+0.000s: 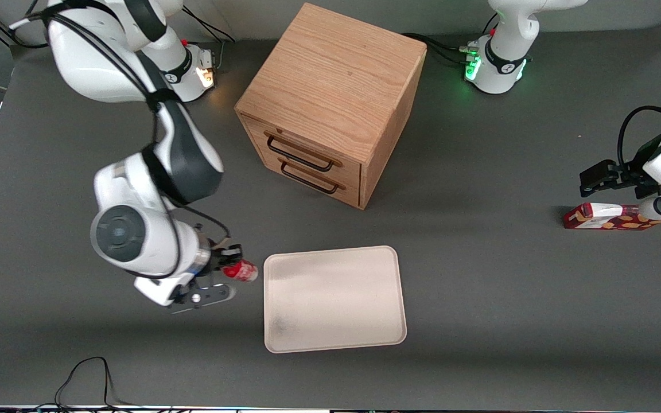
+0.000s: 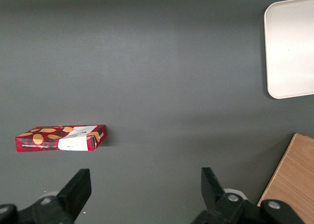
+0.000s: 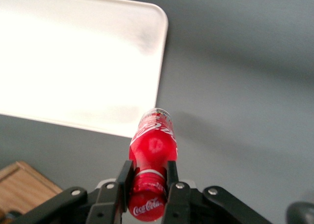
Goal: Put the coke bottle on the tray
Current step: 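Carry the held bottle over to the cream tray's edge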
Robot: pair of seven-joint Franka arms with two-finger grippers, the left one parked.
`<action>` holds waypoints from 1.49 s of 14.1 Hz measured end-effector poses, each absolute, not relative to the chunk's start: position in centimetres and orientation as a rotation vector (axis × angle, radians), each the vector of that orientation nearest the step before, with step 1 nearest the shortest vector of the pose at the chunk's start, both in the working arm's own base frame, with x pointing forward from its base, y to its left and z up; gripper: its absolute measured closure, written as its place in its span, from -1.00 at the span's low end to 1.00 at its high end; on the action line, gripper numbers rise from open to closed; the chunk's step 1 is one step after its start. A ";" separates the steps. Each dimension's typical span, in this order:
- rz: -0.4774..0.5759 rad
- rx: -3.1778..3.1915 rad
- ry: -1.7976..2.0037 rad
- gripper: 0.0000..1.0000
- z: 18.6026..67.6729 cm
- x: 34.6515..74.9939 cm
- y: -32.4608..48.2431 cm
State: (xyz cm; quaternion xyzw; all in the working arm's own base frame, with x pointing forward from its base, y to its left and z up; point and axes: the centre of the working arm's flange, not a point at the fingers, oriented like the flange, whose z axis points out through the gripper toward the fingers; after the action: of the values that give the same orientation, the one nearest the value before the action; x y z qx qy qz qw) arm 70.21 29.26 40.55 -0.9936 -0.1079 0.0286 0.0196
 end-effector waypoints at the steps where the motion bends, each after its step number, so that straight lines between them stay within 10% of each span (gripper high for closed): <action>1: 0.068 -3.078 -0.342 0.37 39.2 70.4 30.2; 19: -0.239 -3.012 -0.316 0.37 32.5 74.2 30.9; 21: -0.282 -3.005 -0.312 0.08 32.9 74.6 30.7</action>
State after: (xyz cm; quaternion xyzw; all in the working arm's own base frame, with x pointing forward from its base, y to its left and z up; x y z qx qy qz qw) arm 74.57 30.67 32.90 -0.9890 -0.1026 -0.0926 0.0535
